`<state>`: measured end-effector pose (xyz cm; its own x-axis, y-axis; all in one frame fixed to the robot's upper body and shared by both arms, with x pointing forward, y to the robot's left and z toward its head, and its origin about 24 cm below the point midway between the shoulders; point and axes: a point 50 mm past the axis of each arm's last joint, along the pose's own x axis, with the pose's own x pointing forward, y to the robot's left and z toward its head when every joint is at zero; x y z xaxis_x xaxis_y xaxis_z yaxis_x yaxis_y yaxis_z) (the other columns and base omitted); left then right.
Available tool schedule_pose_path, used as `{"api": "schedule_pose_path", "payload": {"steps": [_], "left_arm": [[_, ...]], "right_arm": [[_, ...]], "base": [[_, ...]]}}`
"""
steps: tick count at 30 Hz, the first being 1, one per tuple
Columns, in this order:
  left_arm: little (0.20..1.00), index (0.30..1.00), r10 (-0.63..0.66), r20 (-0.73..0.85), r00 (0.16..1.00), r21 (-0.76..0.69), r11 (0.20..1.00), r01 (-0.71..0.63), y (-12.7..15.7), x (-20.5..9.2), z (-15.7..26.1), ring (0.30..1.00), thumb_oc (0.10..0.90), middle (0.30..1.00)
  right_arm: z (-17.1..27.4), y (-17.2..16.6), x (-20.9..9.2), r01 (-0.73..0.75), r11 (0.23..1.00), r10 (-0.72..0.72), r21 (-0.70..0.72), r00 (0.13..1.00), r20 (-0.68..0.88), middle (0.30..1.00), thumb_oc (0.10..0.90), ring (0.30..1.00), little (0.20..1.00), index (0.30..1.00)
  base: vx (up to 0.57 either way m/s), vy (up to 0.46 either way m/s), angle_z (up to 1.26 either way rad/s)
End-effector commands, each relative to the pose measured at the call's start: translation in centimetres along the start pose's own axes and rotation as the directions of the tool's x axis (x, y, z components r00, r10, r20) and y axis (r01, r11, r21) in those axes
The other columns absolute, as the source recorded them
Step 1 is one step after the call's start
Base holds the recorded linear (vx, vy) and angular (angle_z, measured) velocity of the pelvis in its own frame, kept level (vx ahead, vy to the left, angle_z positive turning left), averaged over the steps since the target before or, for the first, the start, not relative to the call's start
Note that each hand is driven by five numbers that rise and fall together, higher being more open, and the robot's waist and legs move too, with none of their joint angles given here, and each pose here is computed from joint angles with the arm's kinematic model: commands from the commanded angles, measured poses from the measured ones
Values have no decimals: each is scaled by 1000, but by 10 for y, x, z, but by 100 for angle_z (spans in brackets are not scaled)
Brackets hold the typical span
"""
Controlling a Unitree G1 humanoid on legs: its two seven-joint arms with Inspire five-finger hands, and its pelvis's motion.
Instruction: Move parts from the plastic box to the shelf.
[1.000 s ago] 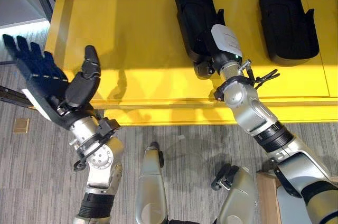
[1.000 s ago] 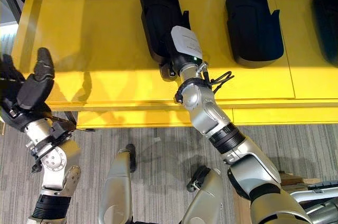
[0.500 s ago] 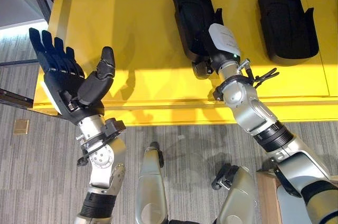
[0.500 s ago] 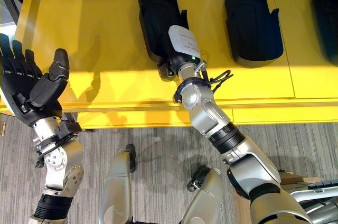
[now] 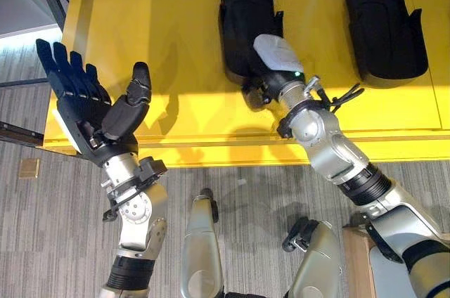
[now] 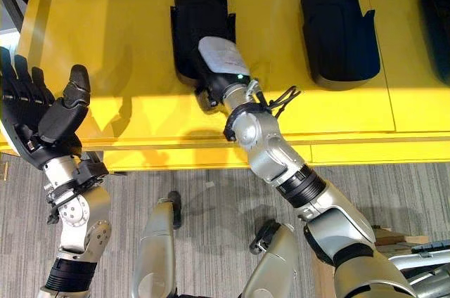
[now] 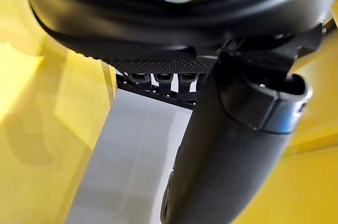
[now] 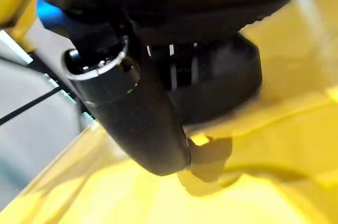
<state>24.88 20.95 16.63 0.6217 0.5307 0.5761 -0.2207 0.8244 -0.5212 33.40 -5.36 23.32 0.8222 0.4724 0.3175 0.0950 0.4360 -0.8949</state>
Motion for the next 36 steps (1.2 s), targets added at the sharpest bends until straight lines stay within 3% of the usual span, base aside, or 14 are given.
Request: {"api": "schedule_pose_path", "payload": {"steps": [1,10,16,21,28,32,36], "left_arm": [[1000,1000,-12,273,962,-216,974,73,-21,11,58,1000,900,1000],[1000,1000,-31,272,962,-210,973,91,-18,10,61,1000,900,1000],[1000,1000,-38,270,962,-213,972,98,-18,10,63,1000,900,1000],[1000,1000,-6,273,962,-182,982,58,-37,19,50,1000,900,1000],[1000,1000,37,274,961,-168,986,10,-58,32,36,1000,900,1000],[1000,1000,68,262,963,-155,987,-27,-65,36,29,1000,900,1000],[1000,1000,77,284,956,-113,993,-46,-67,41,27,1000,900,1000]], "right_arm": [[78,-44,-4,245,968,-247,52,895,372,1000,900,1000,1000,1000],[77,-67,-15,336,942,-312,4,870,382,1000,900,1000,1000,1000],[61,-79,-17,432,902,-406,-18,860,310,1000,900,1000,1000,1000],[64,-81,-10,460,887,-447,41,832,328,1000,900,1000,1000,1000],[79,-77,-4,406,889,-458,214,812,362,1000,900,1000,1000,1000],[69,-66,3,325,892,-414,315,866,280,1000,900,1000,1000,1000],[57,-57,3,278,910,-365,306,889,278,1000,900,1000,1000,1000]], "base": [[0,0,0],[0,0,0],[0,0,0],[5,61,-4],[9,49,-13],[35,23,-8],[24,-21,-6]]}}
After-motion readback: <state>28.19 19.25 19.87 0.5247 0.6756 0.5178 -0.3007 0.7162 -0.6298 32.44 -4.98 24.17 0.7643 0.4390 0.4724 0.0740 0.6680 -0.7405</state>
